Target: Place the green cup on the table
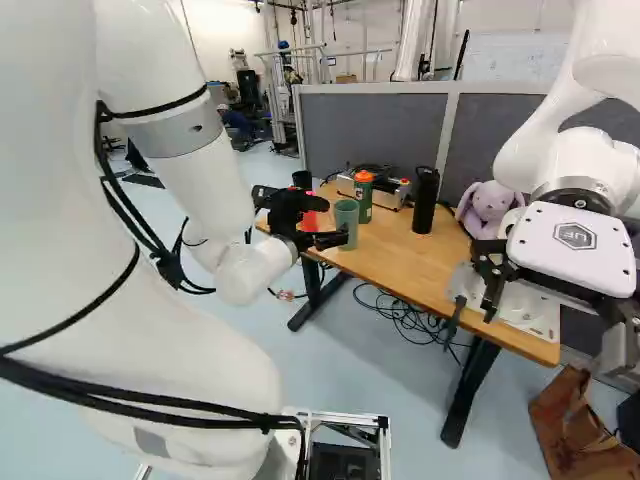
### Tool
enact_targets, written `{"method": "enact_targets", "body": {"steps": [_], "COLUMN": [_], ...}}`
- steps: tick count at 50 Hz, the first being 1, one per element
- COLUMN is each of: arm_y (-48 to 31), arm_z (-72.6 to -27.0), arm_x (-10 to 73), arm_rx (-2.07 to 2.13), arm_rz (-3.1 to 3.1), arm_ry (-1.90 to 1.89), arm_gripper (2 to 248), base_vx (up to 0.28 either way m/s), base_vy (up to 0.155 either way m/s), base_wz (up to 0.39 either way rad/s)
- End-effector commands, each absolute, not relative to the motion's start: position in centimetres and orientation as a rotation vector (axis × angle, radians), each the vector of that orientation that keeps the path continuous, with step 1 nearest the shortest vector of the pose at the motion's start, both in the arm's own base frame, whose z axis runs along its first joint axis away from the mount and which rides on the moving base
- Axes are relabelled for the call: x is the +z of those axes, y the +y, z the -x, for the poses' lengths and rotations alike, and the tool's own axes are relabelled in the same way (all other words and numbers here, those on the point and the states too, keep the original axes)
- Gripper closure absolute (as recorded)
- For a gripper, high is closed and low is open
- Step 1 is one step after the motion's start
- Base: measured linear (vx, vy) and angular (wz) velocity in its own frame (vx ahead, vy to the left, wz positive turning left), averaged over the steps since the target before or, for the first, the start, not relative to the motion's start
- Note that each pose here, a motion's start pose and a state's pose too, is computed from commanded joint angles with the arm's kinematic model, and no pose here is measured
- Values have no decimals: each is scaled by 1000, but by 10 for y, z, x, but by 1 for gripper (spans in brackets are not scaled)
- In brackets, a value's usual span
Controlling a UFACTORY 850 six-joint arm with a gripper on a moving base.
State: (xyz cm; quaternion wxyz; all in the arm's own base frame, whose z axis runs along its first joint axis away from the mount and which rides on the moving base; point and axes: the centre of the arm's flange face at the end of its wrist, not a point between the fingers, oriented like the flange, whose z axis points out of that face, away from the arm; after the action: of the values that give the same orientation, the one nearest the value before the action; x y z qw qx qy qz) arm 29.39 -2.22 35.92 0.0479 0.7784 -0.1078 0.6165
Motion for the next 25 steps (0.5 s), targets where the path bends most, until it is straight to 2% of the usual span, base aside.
{"method": "enact_targets", "body": {"steps": [25], "arm_y": [-8], "arm_z": [-280], "arm_x": [364], "arm_rx": [1852], "arm_rz": [-2500], "arm_ry": [-126], "arm_gripper": [3], "base_vx": [0], "base_vy": [0], "base_wz": [0]}}
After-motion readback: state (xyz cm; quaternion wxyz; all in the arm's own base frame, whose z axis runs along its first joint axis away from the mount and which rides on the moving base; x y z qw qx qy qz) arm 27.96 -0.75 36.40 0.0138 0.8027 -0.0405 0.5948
